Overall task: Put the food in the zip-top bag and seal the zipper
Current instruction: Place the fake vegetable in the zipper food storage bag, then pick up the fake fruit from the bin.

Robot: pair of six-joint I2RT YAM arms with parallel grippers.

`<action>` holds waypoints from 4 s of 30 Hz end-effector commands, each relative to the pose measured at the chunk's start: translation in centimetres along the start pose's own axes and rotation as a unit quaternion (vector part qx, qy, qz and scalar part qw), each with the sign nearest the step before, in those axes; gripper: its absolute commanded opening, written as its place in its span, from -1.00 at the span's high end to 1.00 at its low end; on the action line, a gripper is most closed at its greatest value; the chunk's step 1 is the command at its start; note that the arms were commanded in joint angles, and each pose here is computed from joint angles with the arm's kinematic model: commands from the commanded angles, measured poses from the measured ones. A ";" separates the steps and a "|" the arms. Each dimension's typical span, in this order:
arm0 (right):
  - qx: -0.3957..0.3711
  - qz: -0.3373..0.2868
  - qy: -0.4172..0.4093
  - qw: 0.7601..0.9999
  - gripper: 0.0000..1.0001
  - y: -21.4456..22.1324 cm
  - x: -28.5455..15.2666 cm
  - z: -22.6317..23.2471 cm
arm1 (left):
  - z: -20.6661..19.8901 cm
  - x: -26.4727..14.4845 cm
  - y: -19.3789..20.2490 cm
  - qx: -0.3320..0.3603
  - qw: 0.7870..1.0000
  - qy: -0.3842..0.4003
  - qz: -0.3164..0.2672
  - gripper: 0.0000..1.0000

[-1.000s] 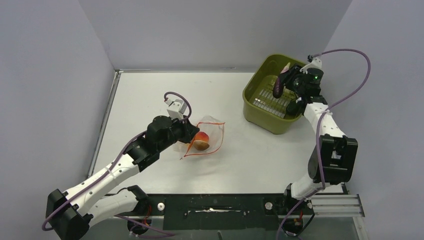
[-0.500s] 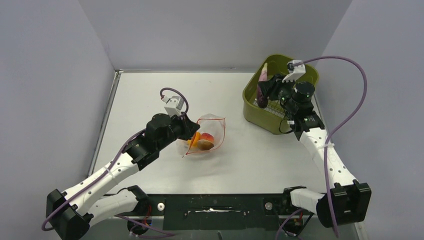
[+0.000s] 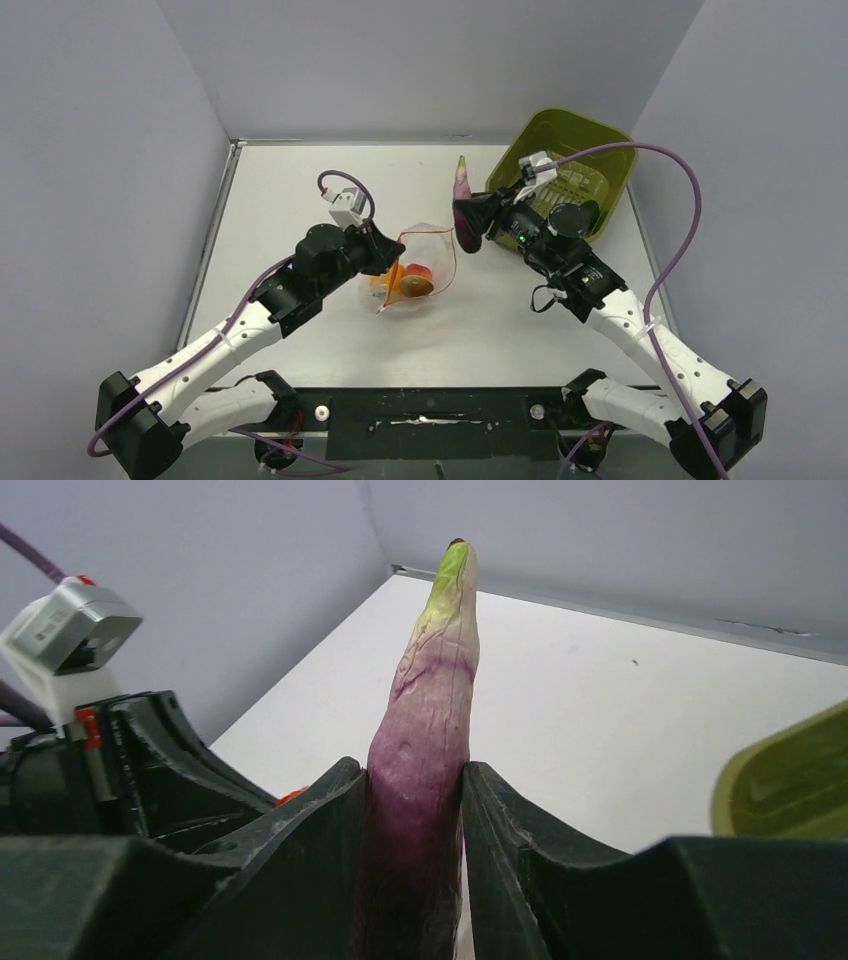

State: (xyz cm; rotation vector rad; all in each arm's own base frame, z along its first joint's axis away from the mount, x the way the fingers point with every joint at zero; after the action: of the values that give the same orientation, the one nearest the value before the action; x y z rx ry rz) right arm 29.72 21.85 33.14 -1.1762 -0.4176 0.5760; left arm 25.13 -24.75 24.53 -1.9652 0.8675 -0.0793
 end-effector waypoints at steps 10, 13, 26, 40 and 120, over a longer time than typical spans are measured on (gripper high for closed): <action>-0.033 -0.055 -0.093 0.994 0.60 0.6 1.3 7.3 | -3.2 -0.2 -4.0 -0.031 0.996 0.058 -0.063 1.00; -0.056 -0.053 -0.108 0.991 0.58 1.8 1.3 7.9 | -3.2 -0.2 -3.8 -0.033 0.996 0.059 -0.061 1.00; -0.109 -0.013 -0.152 0.982 0.50 7.5 0.8 7.9 | -3.6 -0.3 -4.0 -0.038 0.995 0.068 -0.063 1.00; -0.333 0.017 -0.251 0.909 0.46 11.5 -1.2 7.9 | -4.4 -0.8 -3.0 -0.014 0.994 0.103 -0.043 1.00; -0.150 0.128 -0.065 0.978 -0.34 2.7 -1.6 6.8 | 0.2 -0.6 0.3 0.095 0.995 0.038 -0.001 1.00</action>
State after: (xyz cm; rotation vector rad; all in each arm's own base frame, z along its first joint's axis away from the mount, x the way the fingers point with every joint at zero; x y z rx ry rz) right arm 22.40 28.12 29.94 -1.6131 -0.7093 0.9492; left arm 24.66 -24.22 24.04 -1.8490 0.8776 -0.1559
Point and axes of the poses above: each gripper's point midway between its finger pads, its own x axis out along the fingers, its own z axis along the line the jaws close on, y = z × x, the point moved 1 cm from there along -x, back along the fingers, and after that the axes turned 1 degree about x, right-handed, at the moved point
